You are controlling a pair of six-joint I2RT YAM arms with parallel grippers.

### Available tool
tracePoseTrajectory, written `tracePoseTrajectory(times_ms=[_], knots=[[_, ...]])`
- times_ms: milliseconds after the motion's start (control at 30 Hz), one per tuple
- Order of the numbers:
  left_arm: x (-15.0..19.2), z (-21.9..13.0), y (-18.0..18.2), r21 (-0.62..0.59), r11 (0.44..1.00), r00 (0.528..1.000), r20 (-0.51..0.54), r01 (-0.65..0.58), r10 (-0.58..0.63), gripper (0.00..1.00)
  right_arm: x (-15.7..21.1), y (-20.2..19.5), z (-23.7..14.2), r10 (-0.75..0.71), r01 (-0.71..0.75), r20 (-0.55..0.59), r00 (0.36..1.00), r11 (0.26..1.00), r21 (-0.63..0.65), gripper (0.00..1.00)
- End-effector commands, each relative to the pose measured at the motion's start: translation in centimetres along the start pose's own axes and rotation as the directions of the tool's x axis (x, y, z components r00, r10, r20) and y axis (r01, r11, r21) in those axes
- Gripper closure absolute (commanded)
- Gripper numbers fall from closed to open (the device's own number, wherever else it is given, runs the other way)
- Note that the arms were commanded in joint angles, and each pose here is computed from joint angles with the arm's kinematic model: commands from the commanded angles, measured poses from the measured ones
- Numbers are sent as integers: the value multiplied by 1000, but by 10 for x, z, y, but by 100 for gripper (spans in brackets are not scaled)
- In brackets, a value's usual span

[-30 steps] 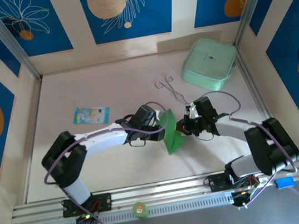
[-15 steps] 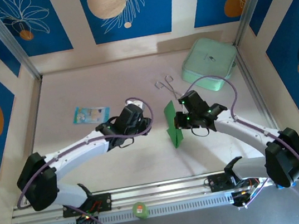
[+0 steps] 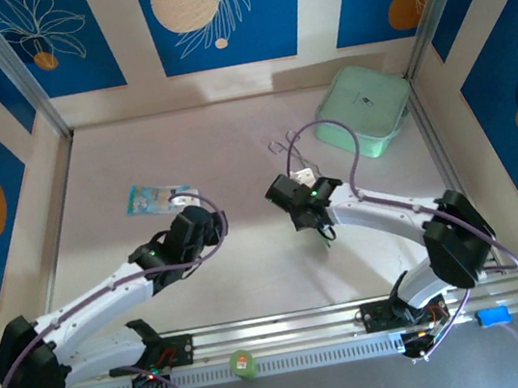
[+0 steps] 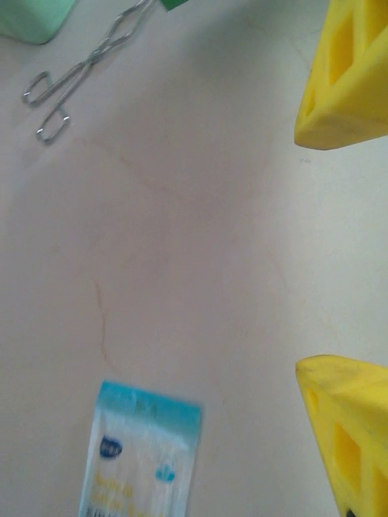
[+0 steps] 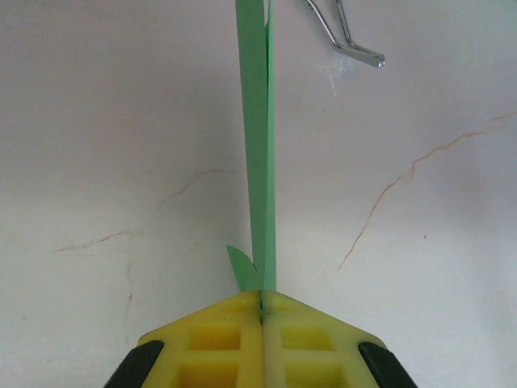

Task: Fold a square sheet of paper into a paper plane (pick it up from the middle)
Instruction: Turn over the paper at the center of the table.

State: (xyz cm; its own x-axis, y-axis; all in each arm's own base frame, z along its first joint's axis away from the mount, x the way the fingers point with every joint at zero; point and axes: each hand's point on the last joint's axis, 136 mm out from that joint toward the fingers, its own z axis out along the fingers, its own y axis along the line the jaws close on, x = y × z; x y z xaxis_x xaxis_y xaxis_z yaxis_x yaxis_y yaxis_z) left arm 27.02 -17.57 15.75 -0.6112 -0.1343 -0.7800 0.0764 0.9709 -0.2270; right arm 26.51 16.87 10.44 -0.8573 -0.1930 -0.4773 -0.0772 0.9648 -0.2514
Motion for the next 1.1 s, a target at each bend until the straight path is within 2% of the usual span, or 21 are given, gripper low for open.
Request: tracePoseTrajectory(times_ms=[0, 233, 433, 533, 567, 700, 767, 900, 1067], knots=[[-15, -13, 25, -77, 994, 994, 86, 76, -69, 32, -5, 4, 3, -48, 47, 11, 999, 996, 73, 95], [-22, -39, 55, -94, 983, 969, 206, 160, -138, 43, -5, 76, 17, -123, 116, -67, 990, 988, -102, 91], [-19, -41, 56, -81, 983, 970, 196, 163, -144, 46, -9, 132, 7, -114, 66, -114, 987, 931, -358, 82], [-16, -37, 51, -77, 985, 976, 169, 153, -138, 46, -12, 149, -2, -78, -19, -167, 983, 860, -509, 76], [-15, -35, 48, -70, 987, 979, 157, 145, -133, 46, -12, 153, -6, -67, -52, -188, 980, 824, -564, 71], [-11, -26, 33, -33, 993, 989, 104, 111, -107, 46, -21, 154, -31, 5, -173, -223, 975, 647, -743, 54], [-8, -19, 23, -6, 996, 994, 69, 89, -89, 46, -28, 141, -43, 67, -230, -234, 970, 565, -792, 50], [4, -2, 0, 66, 996, 998, -30, 64, -62, 46, -30, 107, -41, 177, -335, -285, 942, 487, -806, 54], [29, 24, -44, 216, 974, 976, -217, 75, -26, 47, -10, 72, -17, 264, -475, -397, 879, 412, -777, 78]])
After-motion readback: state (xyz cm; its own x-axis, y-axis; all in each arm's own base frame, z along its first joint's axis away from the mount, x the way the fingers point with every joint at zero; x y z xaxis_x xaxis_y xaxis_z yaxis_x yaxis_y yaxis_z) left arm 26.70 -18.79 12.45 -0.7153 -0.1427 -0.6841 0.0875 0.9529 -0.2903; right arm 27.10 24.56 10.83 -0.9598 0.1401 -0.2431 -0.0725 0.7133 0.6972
